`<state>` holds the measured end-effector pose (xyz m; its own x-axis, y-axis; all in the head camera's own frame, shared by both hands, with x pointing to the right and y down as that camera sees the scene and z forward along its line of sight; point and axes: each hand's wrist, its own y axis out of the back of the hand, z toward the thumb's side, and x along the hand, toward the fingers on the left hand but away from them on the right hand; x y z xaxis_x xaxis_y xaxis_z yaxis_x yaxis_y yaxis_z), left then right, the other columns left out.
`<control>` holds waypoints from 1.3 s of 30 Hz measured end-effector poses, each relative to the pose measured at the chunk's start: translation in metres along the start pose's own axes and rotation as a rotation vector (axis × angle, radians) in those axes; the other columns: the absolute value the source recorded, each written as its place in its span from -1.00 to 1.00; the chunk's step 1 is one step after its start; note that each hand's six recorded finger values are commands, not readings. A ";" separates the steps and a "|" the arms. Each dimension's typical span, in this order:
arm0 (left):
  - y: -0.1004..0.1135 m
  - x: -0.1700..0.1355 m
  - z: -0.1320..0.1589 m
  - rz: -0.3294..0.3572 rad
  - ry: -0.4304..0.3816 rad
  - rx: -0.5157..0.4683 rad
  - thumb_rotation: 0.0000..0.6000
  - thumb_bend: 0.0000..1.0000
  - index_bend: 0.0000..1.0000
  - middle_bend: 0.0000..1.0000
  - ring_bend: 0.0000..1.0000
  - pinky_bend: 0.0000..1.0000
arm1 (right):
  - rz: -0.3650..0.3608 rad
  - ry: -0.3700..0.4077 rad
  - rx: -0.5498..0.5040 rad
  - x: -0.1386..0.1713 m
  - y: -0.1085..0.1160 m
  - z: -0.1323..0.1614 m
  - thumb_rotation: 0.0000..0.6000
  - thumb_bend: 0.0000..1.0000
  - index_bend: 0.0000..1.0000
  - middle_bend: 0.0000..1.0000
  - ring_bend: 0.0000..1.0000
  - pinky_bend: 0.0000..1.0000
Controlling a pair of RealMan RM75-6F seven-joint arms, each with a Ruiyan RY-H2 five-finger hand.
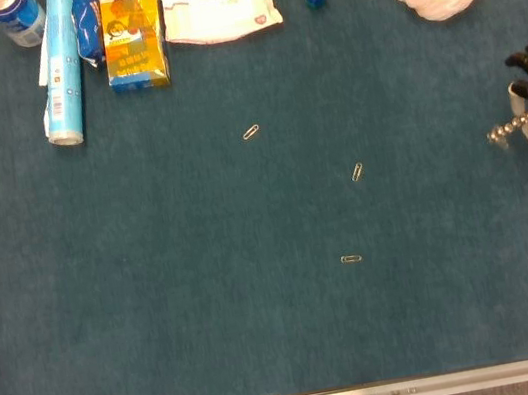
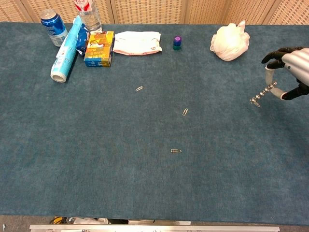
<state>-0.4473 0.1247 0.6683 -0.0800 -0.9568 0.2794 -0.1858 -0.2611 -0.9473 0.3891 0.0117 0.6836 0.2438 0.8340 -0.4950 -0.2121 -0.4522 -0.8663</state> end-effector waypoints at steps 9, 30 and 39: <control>-0.003 -0.003 -0.003 -0.009 0.012 -0.001 1.00 -0.85 -0.13 -0.05 -0.26 -0.03 | 0.069 0.010 0.000 -0.009 -0.032 0.006 1.00 -0.32 0.26 -0.54 -0.72 -0.64; -0.006 -0.003 -0.004 -0.014 0.016 -0.003 1.00 -0.85 -0.13 -0.05 -0.26 -0.03 | 0.084 -0.015 -0.004 -0.002 -0.038 -0.001 1.00 -0.38 -0.47 -0.54 -0.72 -0.64; -0.005 -0.003 -0.003 -0.012 0.013 -0.003 1.00 -0.85 -0.13 -0.05 -0.26 -0.03 | 0.079 -0.034 -0.017 0.007 -0.036 -0.008 1.00 -0.44 -0.74 -0.54 -0.72 -0.64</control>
<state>-0.4490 0.1291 0.6727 -0.0908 -0.9518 0.2931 -0.1895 -0.2724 -0.9433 0.4065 0.0315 0.7107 0.1944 0.8058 -0.5594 -0.2132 -0.5220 -0.8259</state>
